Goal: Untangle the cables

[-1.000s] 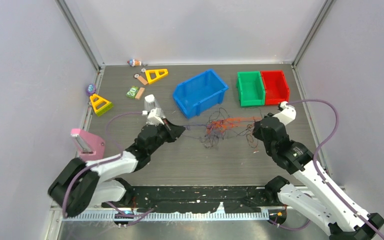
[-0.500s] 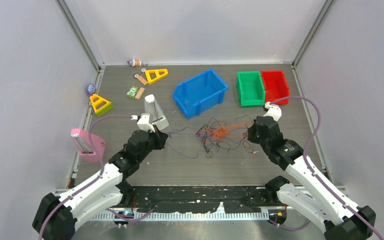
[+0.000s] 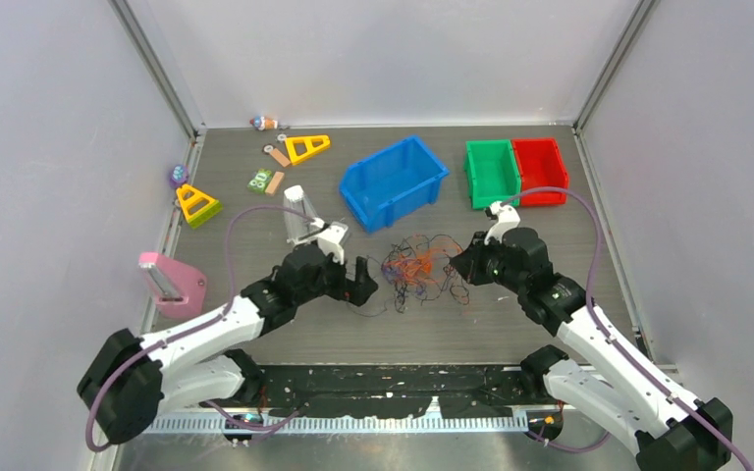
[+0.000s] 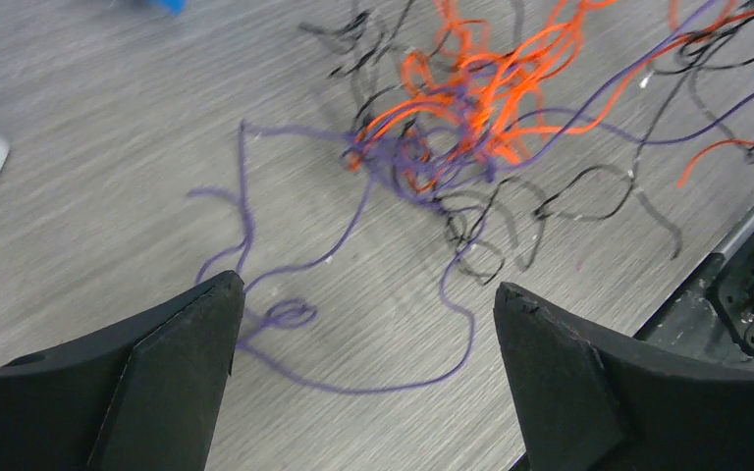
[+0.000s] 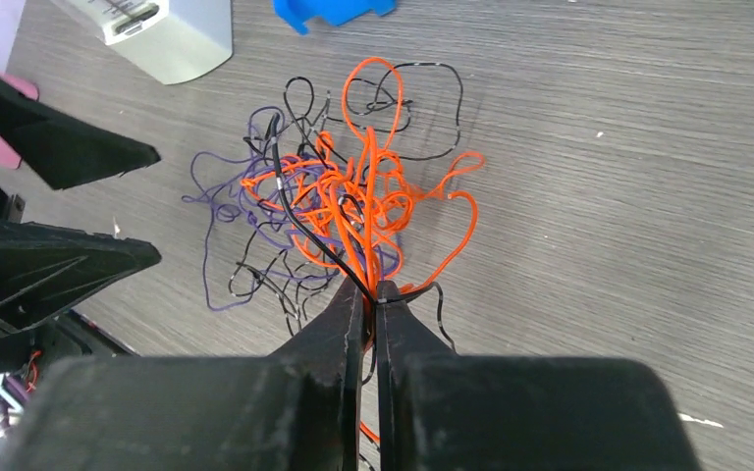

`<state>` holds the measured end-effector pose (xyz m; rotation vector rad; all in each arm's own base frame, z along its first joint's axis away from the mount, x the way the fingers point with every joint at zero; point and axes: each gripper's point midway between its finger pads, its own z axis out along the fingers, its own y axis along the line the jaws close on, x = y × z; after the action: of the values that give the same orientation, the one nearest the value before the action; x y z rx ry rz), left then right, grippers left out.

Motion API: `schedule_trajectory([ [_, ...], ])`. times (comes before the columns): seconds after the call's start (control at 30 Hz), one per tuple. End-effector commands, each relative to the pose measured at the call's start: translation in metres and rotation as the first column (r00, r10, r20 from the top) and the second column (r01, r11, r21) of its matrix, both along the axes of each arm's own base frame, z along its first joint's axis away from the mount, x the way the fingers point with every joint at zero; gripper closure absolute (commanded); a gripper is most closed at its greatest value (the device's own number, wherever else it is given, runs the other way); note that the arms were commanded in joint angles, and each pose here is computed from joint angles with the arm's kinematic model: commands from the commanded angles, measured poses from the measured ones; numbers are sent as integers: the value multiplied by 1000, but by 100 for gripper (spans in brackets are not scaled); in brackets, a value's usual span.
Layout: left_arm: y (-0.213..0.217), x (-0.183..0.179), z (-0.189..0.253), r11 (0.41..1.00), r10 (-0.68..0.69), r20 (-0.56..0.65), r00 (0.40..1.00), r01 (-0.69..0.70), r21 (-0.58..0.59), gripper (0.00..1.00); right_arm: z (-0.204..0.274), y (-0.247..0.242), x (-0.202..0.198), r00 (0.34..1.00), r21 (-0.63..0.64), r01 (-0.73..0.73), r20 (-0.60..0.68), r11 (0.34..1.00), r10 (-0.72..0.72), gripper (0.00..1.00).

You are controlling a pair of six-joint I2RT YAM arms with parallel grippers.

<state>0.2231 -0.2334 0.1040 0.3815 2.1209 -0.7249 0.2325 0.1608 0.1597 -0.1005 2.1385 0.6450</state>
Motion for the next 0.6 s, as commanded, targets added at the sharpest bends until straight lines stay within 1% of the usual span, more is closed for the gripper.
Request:
schedule_trajectory([
  [0.0,-30,17,31,996,-92,97,991,91,22,0,12,15,3,994,44,-87,62,995,85,95],
  [0.13,-52,28,33,988,-152,94,984,150,31,0,16,20,2,991,63,-110,81,992,105,95],
  [0.27,-77,39,33,975,-221,110,969,220,23,0,14,15,1,993,50,-91,82,995,86,95],
  [0.33,-90,44,35,963,-270,146,952,269,23,0,8,11,1,995,39,-75,74,996,72,95],
  [0.47,-113,42,35,931,-350,170,921,362,-44,0,3,7,2,996,30,-49,74,998,46,94],
  [0.57,-123,41,25,919,-373,155,915,388,-77,0,5,9,3,996,50,-50,82,997,46,94],
])
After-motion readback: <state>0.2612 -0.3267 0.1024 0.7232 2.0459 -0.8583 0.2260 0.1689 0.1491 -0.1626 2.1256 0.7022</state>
